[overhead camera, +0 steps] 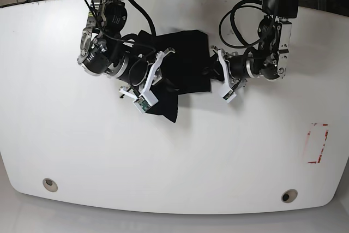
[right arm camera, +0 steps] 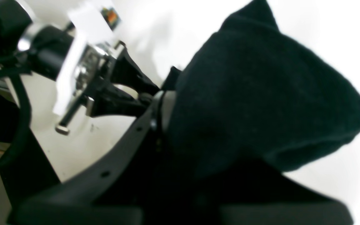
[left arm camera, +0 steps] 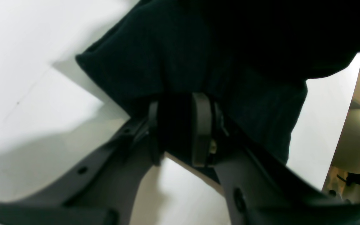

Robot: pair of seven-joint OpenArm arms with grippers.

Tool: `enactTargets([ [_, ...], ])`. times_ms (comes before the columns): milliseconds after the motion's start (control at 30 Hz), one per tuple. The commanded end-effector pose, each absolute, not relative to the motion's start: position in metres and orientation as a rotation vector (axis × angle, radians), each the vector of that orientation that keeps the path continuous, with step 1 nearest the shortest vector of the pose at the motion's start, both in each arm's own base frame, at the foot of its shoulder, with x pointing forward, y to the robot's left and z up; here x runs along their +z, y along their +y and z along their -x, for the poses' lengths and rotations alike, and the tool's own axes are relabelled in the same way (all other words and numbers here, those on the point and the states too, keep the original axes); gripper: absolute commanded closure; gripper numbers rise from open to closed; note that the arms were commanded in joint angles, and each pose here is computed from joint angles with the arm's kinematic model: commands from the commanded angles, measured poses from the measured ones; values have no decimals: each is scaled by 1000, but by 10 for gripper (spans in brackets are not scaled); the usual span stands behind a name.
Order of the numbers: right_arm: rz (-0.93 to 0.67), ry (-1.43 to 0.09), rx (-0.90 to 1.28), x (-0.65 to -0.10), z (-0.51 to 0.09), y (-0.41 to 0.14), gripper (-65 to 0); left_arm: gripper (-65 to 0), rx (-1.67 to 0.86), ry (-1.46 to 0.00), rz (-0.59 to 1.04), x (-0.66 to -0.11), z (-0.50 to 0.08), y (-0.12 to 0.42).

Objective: Layout the t-shirt on the table in an organized manner, then fold the t-shirt properly
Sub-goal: 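Push the folded end with the right gripper onto the shirt's middle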

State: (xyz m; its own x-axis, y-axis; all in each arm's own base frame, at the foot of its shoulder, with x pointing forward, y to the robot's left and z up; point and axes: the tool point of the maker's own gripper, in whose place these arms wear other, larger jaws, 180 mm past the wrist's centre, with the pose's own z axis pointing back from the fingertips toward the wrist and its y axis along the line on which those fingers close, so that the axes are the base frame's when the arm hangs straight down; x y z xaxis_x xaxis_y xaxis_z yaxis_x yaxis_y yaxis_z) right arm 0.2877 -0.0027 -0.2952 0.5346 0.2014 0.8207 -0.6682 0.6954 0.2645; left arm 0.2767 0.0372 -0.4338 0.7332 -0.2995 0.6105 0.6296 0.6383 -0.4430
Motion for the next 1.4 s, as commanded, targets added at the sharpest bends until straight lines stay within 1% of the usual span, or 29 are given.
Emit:
enactTargets([
  [0,-655,-934,552,-278,-296,3,-14,-128,-635,-253,495,-481,-234,73],
  [100,-675,-926,535,-284,-297,5,-24,-128,-635,-253,495,-481,-234,73],
  [167,-690,-922,521,-288,-298,6,-68,-128,-634,-254,496,-481,-234,73],
  [267,-708,-922,501,-292,-299,7,-174,-128,-634,-254,496,-481,-234,73],
  [333,-716,-920,492,-294,-299,8,-262,-128,-634,-254,496,-481,-234,73],
  [433,-724,-914,483,-297,-296,8,-360,-128,-634,-254,496,-481,-234,73],
  [500,-727,-917,482,-296,-296,9,-403,-128,-635,-253,495,-481,-234,73],
  [600,-751,-921,482,-293,-295,18,-423,-128,-635,-253,495,-481,-234,73],
  [833,-821,-901,541,-291,-284,51,-423,-128,-639,-274,489,-476,-244,73],
  [1100,-910,-912,439,-280,-281,81,-428,-128,-643,-298,485,-470,-256,73],
  [1367,-873,-913,441,-284,-283,70,-423,-128,-644,-324,490,-463,-265,69],
])
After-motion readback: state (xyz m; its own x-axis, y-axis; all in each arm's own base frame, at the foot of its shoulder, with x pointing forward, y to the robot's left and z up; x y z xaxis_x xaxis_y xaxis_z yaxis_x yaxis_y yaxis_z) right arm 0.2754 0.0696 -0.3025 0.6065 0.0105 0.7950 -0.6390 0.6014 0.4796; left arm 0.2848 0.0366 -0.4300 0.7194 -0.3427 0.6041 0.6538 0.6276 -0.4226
